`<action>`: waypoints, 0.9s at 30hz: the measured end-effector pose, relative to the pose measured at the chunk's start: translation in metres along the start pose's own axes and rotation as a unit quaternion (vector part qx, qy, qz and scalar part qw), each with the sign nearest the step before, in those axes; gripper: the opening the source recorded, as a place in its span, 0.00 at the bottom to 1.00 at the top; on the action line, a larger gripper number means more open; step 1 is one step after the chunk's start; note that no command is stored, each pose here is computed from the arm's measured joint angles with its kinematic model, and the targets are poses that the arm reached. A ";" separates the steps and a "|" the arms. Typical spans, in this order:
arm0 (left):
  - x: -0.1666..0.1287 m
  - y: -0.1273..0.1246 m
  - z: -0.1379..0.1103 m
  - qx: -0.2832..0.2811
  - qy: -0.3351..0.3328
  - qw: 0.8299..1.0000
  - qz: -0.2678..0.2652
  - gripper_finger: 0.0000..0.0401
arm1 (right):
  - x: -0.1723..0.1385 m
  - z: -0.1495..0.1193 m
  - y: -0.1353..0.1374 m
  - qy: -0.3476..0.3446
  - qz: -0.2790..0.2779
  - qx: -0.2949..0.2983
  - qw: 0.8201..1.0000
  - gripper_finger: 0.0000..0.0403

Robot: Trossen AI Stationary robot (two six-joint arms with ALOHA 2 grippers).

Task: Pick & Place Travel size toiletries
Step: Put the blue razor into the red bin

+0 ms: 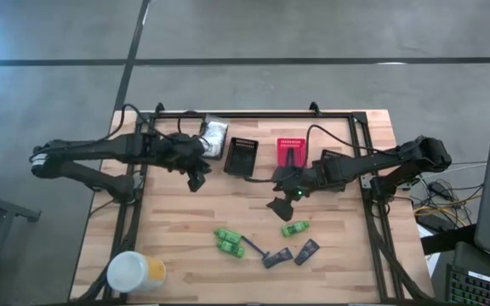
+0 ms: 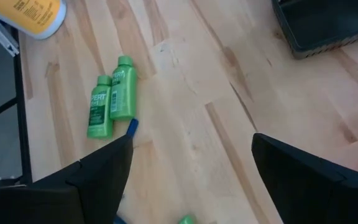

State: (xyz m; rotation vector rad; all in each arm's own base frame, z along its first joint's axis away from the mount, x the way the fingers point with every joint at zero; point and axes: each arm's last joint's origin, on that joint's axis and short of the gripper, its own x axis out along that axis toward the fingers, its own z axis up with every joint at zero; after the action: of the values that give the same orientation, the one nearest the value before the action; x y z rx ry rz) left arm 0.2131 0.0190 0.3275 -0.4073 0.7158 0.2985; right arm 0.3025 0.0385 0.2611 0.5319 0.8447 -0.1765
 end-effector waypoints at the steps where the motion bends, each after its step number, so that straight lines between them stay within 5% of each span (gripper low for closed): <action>1: 0.000 -0.002 -0.001 -0.004 0.001 1.000 -0.003 0.22 | 0.000 0.000 0.000 0.000 0.000 0.002 1.000 0.79; 12: 0.013 -0.042 -0.018 0.009 0.039 0.998 -0.057 0.22 | 0.000 -0.003 0.004 0.002 0.004 -0.002 1.000 0.75; 27: 0.072 -0.095 -0.046 -0.009 0.087 0.994 -0.063 0.22 | -0.002 -0.023 0.025 0.028 0.023 -0.040 0.999 0.73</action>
State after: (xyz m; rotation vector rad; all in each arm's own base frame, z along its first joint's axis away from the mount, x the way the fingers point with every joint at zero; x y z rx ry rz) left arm 0.2762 -0.0768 0.2710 -0.4988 0.8544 0.1512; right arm 0.2947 0.0719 0.2593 0.4833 0.8902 -0.0852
